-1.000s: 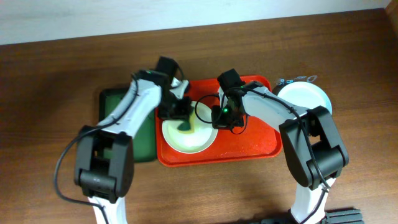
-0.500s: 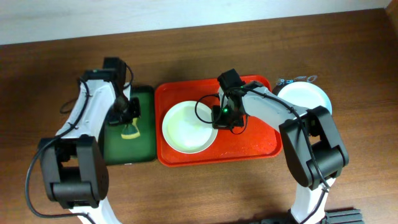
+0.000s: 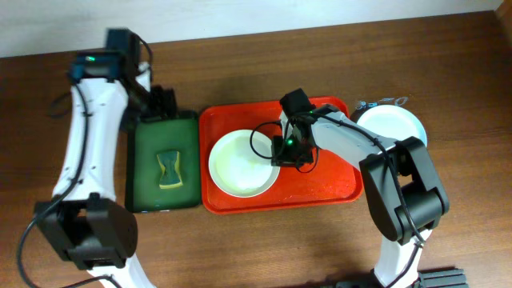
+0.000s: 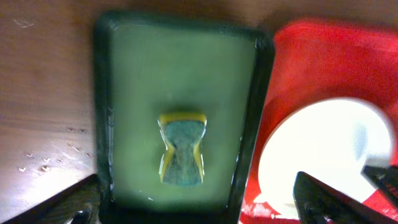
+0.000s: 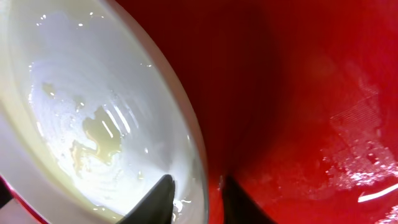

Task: Clean dirty plates on tray and stack at the side
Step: 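Return the sponge to the green tray and raise the left arm, then lift the cream-white plate off the red tray with the right gripper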

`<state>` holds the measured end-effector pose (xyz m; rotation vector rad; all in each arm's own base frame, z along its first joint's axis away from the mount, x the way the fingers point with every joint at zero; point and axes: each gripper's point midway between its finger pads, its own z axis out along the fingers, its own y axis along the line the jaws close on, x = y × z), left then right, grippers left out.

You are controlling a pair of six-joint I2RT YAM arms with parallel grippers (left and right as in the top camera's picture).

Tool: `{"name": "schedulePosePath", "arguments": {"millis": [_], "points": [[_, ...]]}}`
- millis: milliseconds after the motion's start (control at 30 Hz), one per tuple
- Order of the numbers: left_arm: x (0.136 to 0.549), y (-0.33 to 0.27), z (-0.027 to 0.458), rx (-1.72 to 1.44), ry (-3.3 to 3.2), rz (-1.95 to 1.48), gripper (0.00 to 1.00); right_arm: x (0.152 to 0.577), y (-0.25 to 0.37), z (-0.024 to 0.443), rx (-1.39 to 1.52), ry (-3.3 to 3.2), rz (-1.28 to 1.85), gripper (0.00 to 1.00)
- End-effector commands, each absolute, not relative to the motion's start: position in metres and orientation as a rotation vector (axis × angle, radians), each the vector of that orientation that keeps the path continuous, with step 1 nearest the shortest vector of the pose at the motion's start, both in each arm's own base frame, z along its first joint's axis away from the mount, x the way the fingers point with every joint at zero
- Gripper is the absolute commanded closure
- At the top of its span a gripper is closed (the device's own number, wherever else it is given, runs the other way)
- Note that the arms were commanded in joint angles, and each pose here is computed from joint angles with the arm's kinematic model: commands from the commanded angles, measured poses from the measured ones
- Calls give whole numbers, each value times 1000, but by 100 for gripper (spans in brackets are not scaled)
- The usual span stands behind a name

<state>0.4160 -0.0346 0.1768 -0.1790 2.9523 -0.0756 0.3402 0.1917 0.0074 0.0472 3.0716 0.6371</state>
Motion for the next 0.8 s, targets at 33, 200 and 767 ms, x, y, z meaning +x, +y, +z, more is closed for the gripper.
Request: {"name": "schedulePosePath", "arguments": {"millis": [33,200,767], "points": [[422,12,219,-383,2837,-66,1,336,187,0,48,3090,594,96],[422,27,219,-433,2830,-59,1,337,188,0,46,3087,595,96],[422,27,219,-433,2830,-59,1,362,164,70,192,3124,632,96]]}}
